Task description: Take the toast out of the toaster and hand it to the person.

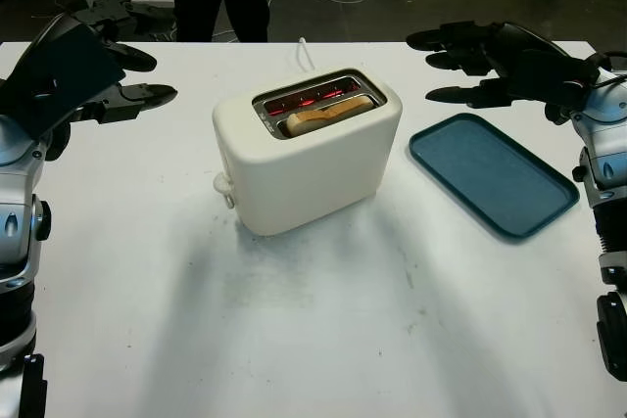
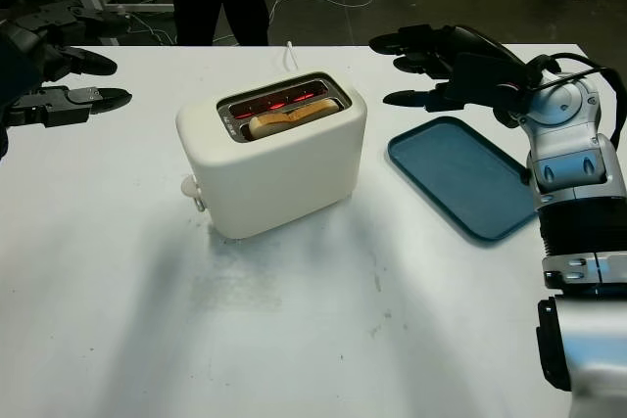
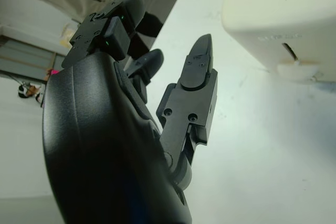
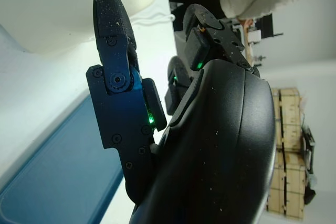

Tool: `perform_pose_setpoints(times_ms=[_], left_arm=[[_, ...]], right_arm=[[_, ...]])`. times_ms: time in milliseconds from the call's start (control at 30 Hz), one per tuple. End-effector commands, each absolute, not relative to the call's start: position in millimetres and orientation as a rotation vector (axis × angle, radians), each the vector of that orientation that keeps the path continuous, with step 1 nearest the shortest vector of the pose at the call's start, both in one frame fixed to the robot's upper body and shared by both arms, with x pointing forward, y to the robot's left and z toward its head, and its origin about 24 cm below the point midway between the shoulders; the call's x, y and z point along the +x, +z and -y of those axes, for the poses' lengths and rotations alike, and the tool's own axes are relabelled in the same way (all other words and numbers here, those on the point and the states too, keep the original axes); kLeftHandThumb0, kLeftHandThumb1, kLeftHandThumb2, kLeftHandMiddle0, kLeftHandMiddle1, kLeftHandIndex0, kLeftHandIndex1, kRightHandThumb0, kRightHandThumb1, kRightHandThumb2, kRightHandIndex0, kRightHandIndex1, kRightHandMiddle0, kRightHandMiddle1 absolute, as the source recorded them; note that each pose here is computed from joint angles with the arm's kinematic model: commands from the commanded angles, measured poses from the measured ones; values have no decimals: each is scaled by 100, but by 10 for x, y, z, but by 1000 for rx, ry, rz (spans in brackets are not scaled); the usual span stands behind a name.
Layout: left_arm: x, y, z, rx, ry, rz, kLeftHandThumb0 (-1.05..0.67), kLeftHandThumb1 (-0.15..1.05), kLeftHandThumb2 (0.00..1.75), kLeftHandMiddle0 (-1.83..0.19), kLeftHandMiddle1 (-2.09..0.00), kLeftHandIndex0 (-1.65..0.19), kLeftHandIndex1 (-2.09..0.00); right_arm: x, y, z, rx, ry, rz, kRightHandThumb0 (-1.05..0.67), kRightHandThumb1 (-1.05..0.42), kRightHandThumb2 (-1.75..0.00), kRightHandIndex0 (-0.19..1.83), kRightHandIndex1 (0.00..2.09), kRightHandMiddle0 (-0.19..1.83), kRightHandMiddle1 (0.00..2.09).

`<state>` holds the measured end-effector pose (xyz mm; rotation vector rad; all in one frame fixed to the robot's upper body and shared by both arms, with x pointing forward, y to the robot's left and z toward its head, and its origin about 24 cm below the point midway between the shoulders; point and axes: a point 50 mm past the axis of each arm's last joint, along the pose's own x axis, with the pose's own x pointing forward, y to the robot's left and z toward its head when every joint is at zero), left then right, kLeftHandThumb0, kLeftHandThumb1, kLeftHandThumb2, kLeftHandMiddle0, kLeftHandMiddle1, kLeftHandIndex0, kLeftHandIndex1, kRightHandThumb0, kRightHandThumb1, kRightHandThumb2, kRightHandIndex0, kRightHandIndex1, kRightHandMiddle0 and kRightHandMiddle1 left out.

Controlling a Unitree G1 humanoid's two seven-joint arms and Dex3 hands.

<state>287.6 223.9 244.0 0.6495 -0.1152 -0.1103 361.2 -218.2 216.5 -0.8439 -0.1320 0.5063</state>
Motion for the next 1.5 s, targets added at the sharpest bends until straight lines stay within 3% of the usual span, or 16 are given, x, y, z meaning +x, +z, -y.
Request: perform_pose_setpoints(times_ms=[0,1467], left_arm=[[2876,2453,-2232,648,-110,125,-3,91,12,-9,-101,-25,-53],[2870,2433,-2242,655,-106,129,-3,90,14,-8,-102,-24,-55]], right_arm=[[3605,2177,2172,-839,512,145,-67,-92,-16,32,1,34,0],[3601,2186,2168,-839,504,160,-67,-92,-12,33,1,35,0]])
